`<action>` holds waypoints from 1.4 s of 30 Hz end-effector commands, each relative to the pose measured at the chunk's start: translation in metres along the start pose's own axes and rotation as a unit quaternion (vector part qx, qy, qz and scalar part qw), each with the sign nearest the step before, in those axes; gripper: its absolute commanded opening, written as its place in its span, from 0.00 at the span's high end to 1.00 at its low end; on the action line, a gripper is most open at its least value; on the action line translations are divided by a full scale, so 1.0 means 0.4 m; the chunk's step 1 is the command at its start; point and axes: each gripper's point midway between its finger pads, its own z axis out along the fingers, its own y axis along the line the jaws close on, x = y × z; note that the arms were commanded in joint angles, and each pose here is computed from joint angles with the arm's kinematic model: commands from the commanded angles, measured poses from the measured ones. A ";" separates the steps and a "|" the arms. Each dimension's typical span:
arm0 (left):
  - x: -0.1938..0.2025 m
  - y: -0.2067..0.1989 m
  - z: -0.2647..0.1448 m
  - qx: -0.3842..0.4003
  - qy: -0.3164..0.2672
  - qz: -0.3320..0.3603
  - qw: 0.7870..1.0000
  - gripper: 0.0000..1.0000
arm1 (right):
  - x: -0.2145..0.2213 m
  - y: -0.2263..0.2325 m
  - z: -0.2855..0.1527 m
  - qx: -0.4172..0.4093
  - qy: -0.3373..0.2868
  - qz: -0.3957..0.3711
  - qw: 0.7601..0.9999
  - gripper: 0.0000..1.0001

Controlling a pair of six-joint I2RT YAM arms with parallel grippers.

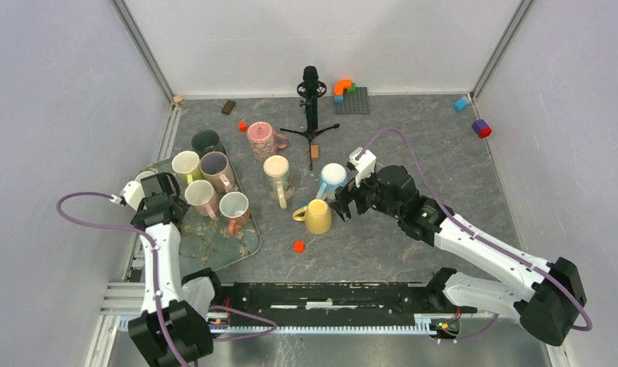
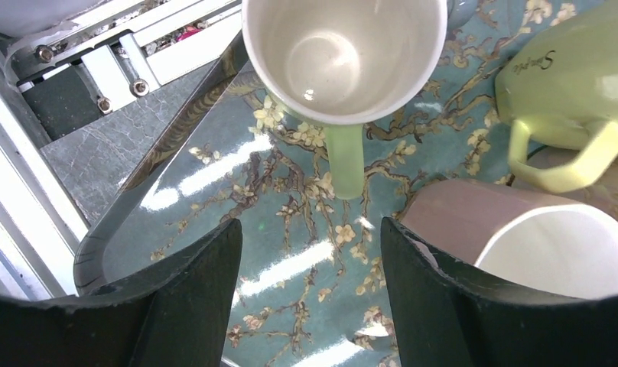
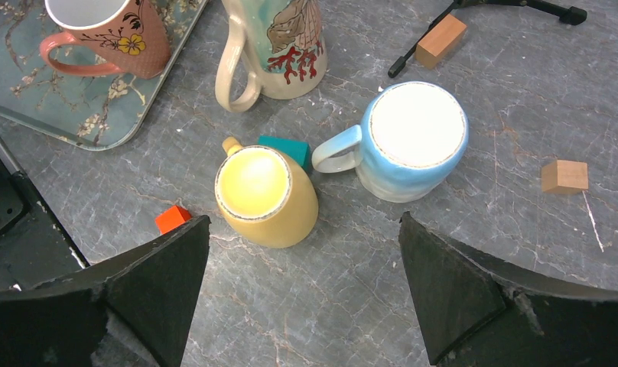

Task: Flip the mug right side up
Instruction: Place the cup on the tray.

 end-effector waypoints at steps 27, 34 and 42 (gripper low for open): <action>-0.032 -0.380 -0.435 0.343 -0.045 0.147 0.927 0.00 | 0.019 -0.105 0.017 0.116 0.009 0.005 0.993 0.02; 0.159 -0.493 -0.551 0.429 -0.009 0.254 0.867 0.00 | 0.013 -0.135 0.032 0.165 0.014 0.078 0.983 0.02; 0.329 -0.492 -0.615 0.486 0.037 0.324 0.811 0.00 | -0.001 -0.148 0.104 0.197 0.002 0.163 0.967 0.02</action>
